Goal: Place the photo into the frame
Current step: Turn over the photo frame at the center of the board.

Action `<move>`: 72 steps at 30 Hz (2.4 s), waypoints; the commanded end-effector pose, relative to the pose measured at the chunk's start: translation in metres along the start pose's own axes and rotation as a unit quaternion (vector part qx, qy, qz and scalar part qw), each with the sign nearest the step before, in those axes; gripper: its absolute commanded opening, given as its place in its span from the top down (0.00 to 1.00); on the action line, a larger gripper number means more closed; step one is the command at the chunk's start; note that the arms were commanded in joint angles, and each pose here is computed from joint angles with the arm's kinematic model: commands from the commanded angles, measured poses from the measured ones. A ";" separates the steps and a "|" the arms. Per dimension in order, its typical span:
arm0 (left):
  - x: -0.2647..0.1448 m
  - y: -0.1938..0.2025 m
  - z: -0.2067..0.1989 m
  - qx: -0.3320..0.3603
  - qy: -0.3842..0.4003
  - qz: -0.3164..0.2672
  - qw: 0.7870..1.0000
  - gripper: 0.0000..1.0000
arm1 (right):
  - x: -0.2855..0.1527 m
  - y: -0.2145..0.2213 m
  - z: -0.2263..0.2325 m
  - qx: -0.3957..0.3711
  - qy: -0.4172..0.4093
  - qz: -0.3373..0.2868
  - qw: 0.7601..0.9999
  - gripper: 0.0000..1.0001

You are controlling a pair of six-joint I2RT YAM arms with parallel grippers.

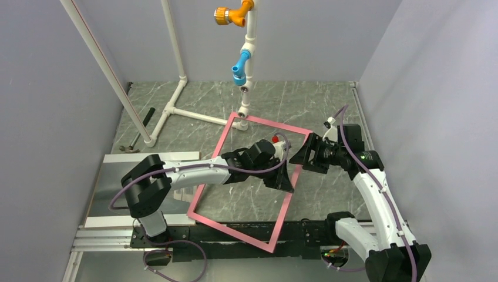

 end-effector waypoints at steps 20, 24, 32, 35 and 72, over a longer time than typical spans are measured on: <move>-0.068 -0.029 -0.084 0.079 0.147 -0.103 0.981 1.00 | -0.004 -0.028 0.037 0.016 -0.171 -0.016 0.985 0.63; -0.074 -0.029 -0.084 0.082 0.143 -0.109 0.980 0.99 | -0.008 -0.031 0.040 0.016 -0.168 -0.024 0.985 0.88; -0.078 -0.031 -0.088 0.100 0.129 -0.100 0.981 0.48 | -0.018 -0.044 0.047 0.014 -0.145 -0.044 0.988 1.00; -0.083 -0.034 -0.088 0.114 0.101 -0.095 0.984 0.24 | -0.023 -0.050 0.049 0.019 -0.124 -0.048 0.991 1.00; -0.066 -0.038 -0.104 0.176 -0.133 -0.066 0.973 0.99 | -0.059 -0.069 0.083 0.039 -0.108 -0.067 0.991 0.99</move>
Point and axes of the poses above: each gripper's point midway between its finger pads, its own x axis out along the fingers, its own z axis along the line the jaws close on, y = z × x, the point moved 3 cm from there along -x, back along the fingers, and after that the axes turned 1 degree about -x, right-handed, at the moved point
